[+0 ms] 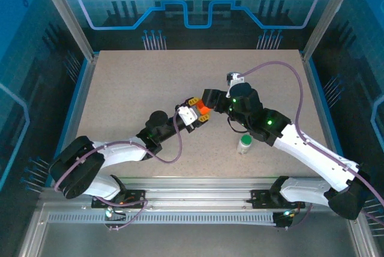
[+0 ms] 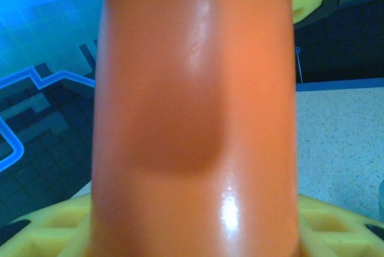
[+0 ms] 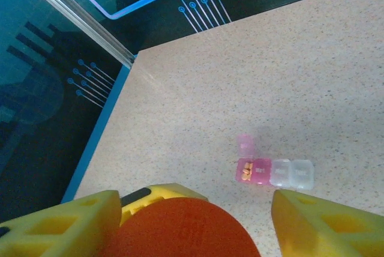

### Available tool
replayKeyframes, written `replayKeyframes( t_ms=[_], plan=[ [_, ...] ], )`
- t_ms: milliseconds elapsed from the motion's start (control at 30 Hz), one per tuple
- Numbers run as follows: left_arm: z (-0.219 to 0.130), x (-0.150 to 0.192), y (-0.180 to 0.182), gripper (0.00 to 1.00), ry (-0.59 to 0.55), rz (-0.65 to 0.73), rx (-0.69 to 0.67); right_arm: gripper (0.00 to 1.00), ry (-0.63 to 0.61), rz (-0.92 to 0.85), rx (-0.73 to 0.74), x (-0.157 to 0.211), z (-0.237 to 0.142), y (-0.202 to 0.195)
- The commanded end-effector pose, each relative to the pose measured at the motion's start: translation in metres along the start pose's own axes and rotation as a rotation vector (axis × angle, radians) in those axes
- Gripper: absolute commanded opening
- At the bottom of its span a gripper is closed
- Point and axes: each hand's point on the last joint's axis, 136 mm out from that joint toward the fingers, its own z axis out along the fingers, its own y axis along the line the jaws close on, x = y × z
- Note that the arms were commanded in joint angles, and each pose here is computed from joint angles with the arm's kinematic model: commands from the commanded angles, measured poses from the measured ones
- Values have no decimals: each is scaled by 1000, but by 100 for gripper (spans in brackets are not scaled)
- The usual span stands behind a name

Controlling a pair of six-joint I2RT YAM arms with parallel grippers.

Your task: Sort the pills into containers

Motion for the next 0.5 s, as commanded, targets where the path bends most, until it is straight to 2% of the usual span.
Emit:
replayKeyframes(
  t_ms=[0,467],
  plan=[
    [-1,-13,2,0,-71,16,-20,71,1,-16,36,-1,-4,-4],
    [4,5,-8,0,-42,-12,19,91,-17,-106,-3,-19,-9,11]
  ],
)
